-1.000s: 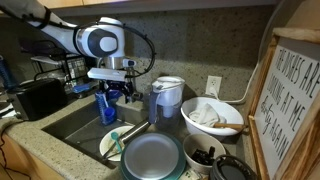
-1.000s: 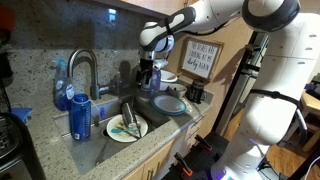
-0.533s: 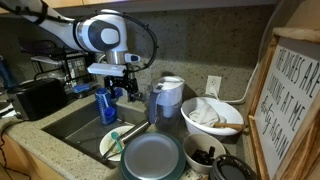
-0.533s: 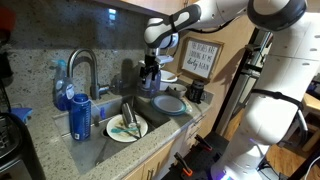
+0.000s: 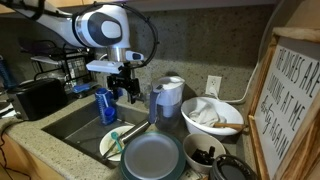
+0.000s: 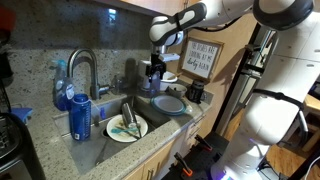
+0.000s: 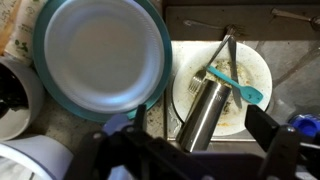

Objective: Pick up the flask and put it in the sink

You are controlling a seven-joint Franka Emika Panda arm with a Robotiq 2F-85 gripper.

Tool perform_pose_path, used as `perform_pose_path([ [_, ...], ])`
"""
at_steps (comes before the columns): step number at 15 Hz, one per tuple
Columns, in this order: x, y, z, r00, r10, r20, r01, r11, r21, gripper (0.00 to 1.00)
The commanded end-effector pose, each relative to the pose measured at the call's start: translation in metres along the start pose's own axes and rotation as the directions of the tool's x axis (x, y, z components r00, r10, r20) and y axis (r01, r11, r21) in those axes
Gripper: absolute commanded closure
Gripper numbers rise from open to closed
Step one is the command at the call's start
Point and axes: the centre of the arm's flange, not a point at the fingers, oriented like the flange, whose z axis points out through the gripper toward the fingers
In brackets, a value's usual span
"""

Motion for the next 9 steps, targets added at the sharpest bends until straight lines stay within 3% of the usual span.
perform_pose_path([
  [1, -0.028, 0.018, -0.003, 0.996, 0.090, 0.006, -0.090, 0.996, 0.027, 0.00],
  [2, -0.032, 0.025, -0.002, 0.995, 0.104, 0.005, -0.104, 0.994, 0.040, 0.00],
  [3, -0.010, 0.017, 0.003, 0.998, 0.058, 0.011, -0.058, 0.998, 0.017, 0.00],
  [9, -0.020, 0.026, 0.002, 0.996, 0.085, 0.013, -0.085, 0.996, 0.029, 0.00],
])
